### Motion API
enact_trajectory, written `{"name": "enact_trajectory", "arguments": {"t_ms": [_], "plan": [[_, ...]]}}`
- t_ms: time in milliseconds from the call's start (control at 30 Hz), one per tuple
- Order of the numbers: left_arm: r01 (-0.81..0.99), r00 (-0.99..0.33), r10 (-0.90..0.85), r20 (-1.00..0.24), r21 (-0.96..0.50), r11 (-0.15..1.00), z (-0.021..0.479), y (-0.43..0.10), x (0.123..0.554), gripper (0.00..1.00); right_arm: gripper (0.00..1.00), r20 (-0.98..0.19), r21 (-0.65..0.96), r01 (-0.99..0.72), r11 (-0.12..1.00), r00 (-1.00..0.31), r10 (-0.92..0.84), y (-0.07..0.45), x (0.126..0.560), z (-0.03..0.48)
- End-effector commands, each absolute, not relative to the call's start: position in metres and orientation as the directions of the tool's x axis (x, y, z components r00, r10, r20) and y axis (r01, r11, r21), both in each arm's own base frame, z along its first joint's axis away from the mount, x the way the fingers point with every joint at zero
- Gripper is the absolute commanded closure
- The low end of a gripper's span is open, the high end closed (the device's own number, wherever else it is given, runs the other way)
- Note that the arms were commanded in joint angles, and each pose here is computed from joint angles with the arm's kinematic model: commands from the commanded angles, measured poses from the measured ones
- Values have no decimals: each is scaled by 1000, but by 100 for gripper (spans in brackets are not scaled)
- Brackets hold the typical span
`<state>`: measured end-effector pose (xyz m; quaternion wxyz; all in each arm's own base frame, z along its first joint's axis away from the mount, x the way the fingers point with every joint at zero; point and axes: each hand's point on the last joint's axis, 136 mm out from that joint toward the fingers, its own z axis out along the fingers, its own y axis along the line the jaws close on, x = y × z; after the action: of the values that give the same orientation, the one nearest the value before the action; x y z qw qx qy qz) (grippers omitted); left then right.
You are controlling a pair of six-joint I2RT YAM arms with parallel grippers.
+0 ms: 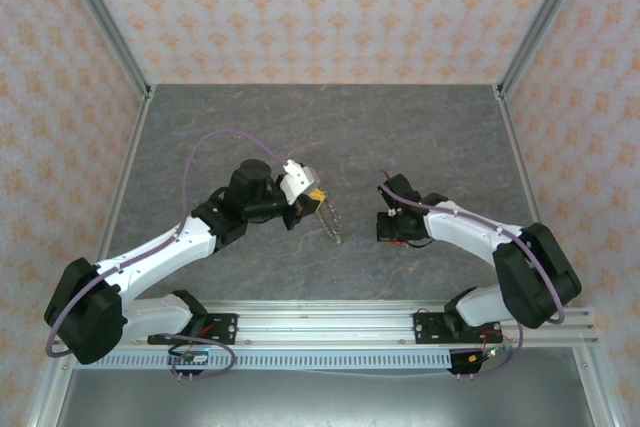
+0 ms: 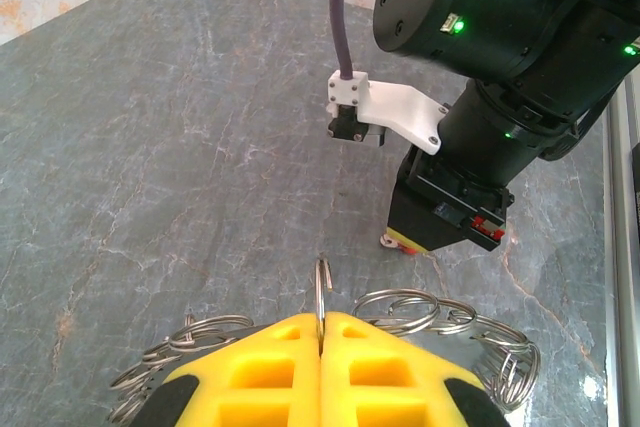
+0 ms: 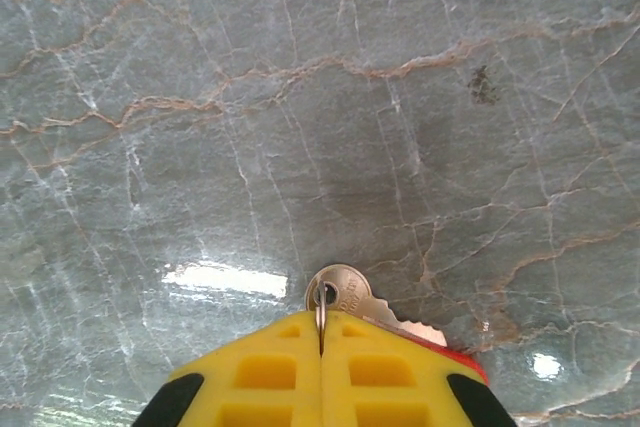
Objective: Put the keys on the keyring
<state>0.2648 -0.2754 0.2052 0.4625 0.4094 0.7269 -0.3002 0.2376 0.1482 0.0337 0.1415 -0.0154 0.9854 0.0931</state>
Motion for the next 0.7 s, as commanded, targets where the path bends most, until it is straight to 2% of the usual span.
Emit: {"name": "enact_trajectory", "arguments": {"t_ms": [0,67,167,367,533,667], "plan": [[869,-206,280,-938,-43,494,227,-279,272,100,97,-325,203,-102,974,-945,-31,154,241,52],[869,-206,280,-938,-44,493,227,-279,272,100,97,-351,254,-167,953,-934,-70,165,240,63],[868,-204,283,-937,-40,495,228,-279,272,100,99,-459,311,-273,911,-882,-108,178,243,90],[871,-203,297,-933,-33,491,228,-279,272,100,100,-768,338,-550,764,-630,-114,201,243,161],[904,-182,311,-933,-35,426,229,-283,260,100,100,-927,220,-789,574,-353,-130,220,218,202],[927,-174,361,-916,-29,373,221,-287,250,100,100,-953,139,-841,523,-256,-159,223,210,210]]}}
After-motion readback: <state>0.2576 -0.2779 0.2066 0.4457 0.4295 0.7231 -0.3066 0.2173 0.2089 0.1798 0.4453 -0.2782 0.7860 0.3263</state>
